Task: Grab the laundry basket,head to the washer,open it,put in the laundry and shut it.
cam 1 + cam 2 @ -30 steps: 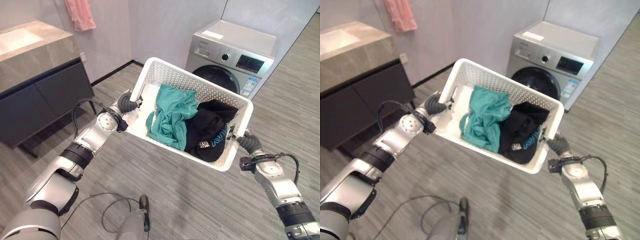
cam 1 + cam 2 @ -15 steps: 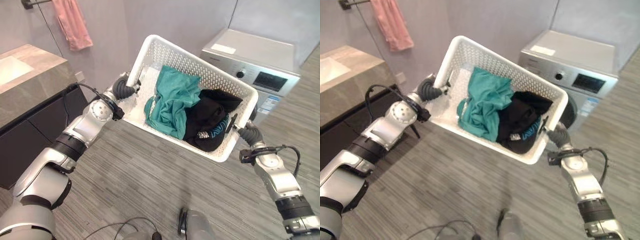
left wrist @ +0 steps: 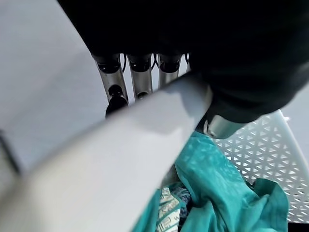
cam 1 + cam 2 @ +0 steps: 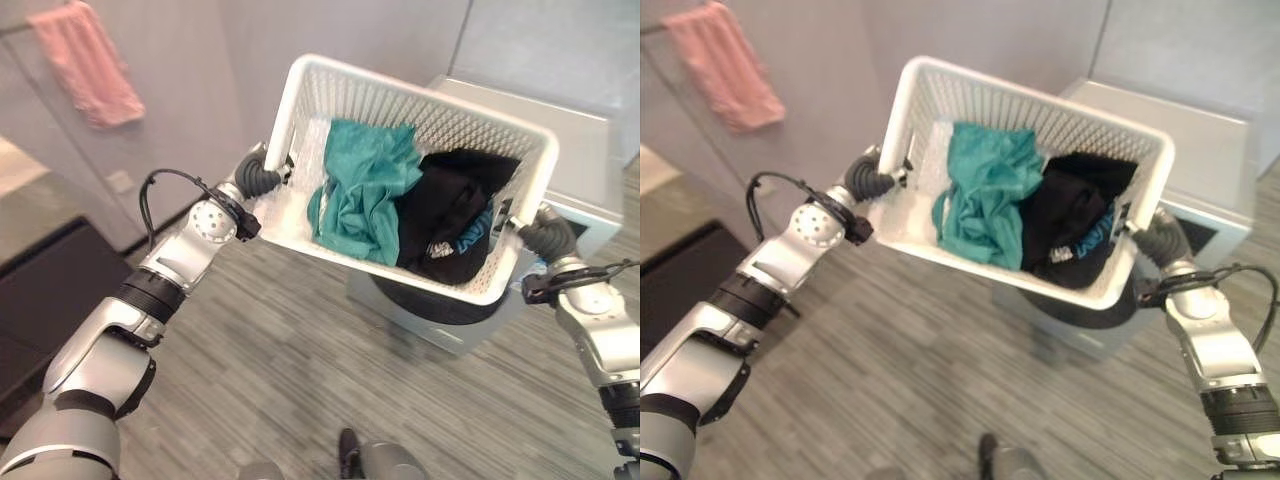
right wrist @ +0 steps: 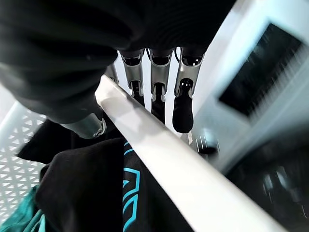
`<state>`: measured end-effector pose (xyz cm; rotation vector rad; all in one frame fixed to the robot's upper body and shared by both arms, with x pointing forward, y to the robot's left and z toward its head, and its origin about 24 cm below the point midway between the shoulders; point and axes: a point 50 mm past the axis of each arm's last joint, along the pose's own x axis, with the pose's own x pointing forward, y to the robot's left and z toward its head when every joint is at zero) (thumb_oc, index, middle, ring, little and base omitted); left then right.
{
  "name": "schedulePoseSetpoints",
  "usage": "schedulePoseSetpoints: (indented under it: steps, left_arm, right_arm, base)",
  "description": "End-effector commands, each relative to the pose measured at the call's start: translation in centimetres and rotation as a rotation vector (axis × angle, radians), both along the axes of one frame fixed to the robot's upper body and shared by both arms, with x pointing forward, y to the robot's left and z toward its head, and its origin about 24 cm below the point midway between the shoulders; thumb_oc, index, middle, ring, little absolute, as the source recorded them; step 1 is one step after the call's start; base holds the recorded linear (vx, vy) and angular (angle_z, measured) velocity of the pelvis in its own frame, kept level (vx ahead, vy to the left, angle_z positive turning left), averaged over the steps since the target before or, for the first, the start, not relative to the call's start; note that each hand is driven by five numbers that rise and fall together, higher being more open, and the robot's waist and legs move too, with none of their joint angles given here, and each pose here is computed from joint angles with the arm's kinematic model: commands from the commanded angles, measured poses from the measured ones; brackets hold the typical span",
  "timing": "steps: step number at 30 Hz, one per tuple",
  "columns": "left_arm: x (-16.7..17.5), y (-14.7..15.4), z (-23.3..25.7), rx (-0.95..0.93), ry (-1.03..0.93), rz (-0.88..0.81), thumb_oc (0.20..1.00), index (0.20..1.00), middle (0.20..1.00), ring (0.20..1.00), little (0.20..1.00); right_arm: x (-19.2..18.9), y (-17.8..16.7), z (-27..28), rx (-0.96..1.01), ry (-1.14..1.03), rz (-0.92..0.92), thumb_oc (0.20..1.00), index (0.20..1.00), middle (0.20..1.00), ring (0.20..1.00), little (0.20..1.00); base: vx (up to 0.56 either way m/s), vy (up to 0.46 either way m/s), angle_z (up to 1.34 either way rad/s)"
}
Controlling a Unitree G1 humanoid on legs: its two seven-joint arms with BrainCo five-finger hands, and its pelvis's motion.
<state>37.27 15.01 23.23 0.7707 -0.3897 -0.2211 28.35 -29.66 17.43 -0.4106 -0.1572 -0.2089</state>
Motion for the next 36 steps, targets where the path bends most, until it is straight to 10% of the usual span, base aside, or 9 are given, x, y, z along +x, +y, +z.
schedulePoseSetpoints:
  steps: [1,36]
  left_arm:
    - [-2.1,-4.4,4.1,-0.037,-0.194,-0.255,0.200,0.200,0.200,0.200,0.200]
    - [-0.9,-9.1,3.8,0.067,-0.085,-0.360,0.200,0.200,0.200,0.200,0.200]
  right_arm:
    - [-1.0,2.6,6.2,-0.070,-0.325,0.158,0.200,0.200,0.200,0.200,0.200]
    - [1.5,1.3,6.8,-0.085,-0.241,0.107,0.200,0.200,0.200,0.200,0.200]
  base:
    - [0.02,0.142,-0.23]
    - [0.12,-0.001,-0.09]
